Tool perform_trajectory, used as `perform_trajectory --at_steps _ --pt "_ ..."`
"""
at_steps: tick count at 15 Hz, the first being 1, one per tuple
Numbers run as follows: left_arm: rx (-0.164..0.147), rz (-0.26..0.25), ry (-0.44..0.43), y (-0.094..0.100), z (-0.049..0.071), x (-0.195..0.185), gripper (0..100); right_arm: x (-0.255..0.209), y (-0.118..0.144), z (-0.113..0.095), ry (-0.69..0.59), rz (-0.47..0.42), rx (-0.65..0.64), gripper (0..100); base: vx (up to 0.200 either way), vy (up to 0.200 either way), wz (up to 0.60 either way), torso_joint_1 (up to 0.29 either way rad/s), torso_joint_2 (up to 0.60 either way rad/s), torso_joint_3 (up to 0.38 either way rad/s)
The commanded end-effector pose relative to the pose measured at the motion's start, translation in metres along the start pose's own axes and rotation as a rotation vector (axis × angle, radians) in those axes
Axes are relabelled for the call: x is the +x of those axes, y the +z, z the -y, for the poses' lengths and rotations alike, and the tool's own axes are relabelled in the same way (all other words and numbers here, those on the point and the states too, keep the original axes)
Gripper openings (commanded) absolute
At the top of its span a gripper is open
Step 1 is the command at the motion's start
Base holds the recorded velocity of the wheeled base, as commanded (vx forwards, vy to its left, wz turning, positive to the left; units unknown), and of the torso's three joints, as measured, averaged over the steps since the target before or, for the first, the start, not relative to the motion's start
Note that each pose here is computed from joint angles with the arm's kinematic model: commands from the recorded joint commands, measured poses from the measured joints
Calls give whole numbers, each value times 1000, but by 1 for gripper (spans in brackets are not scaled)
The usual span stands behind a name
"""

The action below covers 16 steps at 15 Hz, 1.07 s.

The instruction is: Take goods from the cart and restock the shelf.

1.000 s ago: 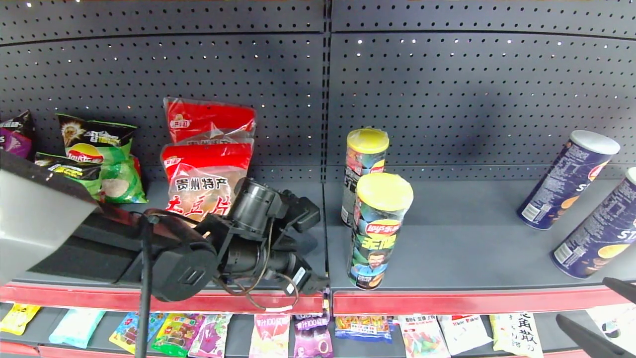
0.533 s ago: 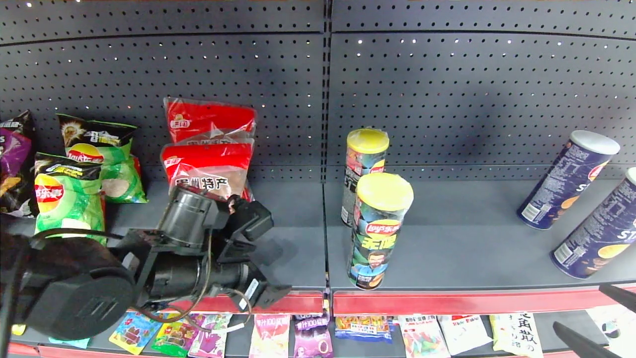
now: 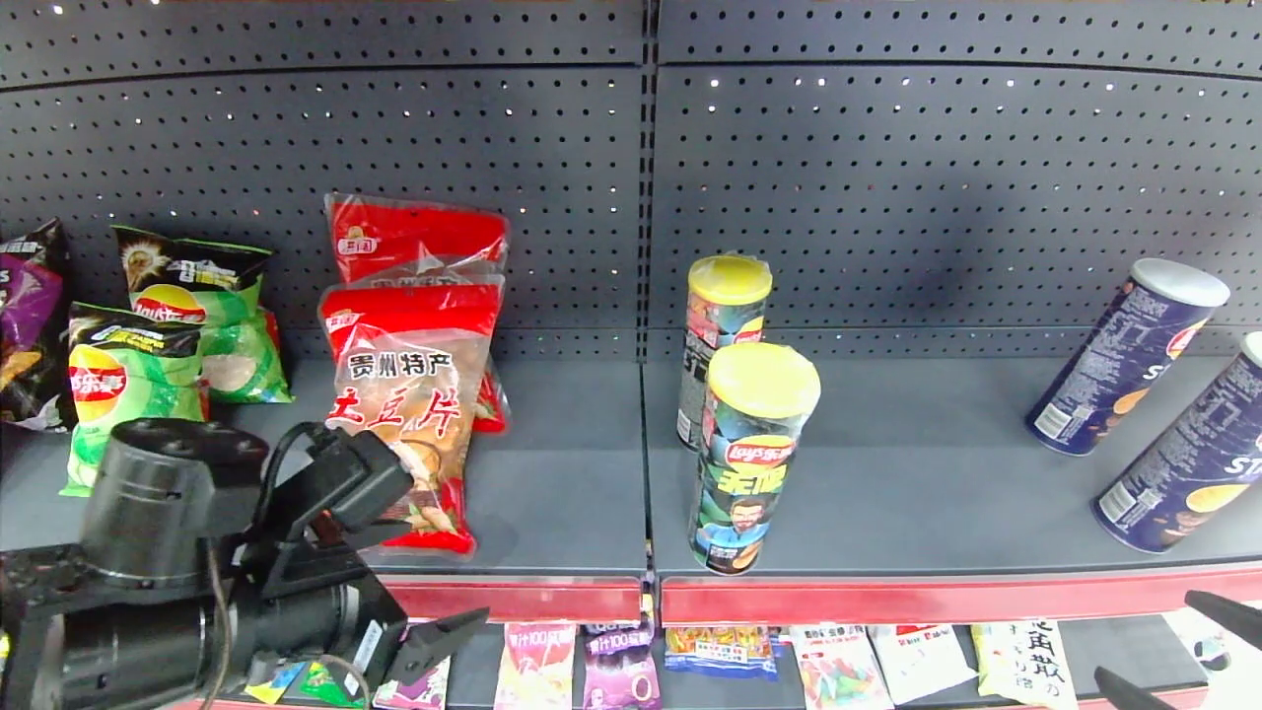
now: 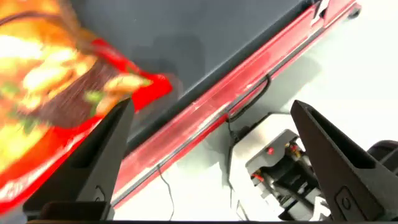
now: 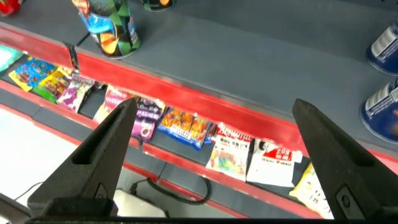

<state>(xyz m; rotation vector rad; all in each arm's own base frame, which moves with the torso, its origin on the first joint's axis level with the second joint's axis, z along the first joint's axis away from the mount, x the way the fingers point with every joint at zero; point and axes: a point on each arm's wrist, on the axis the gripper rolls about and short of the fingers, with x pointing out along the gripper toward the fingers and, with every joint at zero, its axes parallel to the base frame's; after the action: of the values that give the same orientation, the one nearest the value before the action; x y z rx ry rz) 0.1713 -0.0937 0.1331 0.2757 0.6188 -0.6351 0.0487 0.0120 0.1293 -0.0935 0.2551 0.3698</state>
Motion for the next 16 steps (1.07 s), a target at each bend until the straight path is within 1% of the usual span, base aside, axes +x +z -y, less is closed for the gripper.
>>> perform_trajectory --at_steps 1,2,3,4,5,6,7,8,9,10,11,12,14,16 --pt "-18 56 12 -10 4 -24 100 -4 -1 -1 0 12 -4 100 0 0 0 0 0 0" --pt "-24 63 17 -17 5 -31 100 -7 -4 -2 2 3 -3 100 0 0 0 0 0 0" --pt "-31 91 36 -26 6 -44 100 -11 -8 -3 1 -3 -3 100 0 0 0 0 0 0" --pt "-36 101 48 -30 5 -48 100 -12 -8 -4 1 -2 -3 100 0 0 0 0 0 0" --pt "-66 142 107 -41 2 -64 100 -15 -10 -4 0 11 -6 100 0 0 0 0 0 0" --pt "-90 156 142 -48 1 -71 100 -17 -11 -5 -3 20 -8 100 0 0 0 0 0 0" --pt "-131 193 197 -56 0 -84 100 -19 -14 -5 -5 31 -8 100 0 0 0 0 0 0" --pt "-166 206 226 -60 1 -93 100 -20 -15 -6 -9 36 -9 100 0 0 0 0 0 0" --pt "-213 225 257 -65 3 -104 100 -22 -19 -6 -14 43 -10 100 0 0 0 0 0 0" --pt "-247 246 279 -70 6 -114 100 -23 -20 -6 -30 49 -11 100 0 0 0 0 0 0" --pt "-271 268 296 -75 10 -123 100 -24 -20 -6 -42 59 -15 100 0 0 0 0 0 0" --pt "-312 282 354 -91 19 -137 100 -25 -18 -6 -58 66 -14 100 0 0 0 0 0 0" --pt "-348 271 463 -108 29 -147 100 -25 -16 -4 -161 65 -11 100 0 0 0 0 0 0" --pt "-377 278 546 -122 35 -151 100 -26 -18 -1 -280 54 -5 100 0 0 0 0 0 0"
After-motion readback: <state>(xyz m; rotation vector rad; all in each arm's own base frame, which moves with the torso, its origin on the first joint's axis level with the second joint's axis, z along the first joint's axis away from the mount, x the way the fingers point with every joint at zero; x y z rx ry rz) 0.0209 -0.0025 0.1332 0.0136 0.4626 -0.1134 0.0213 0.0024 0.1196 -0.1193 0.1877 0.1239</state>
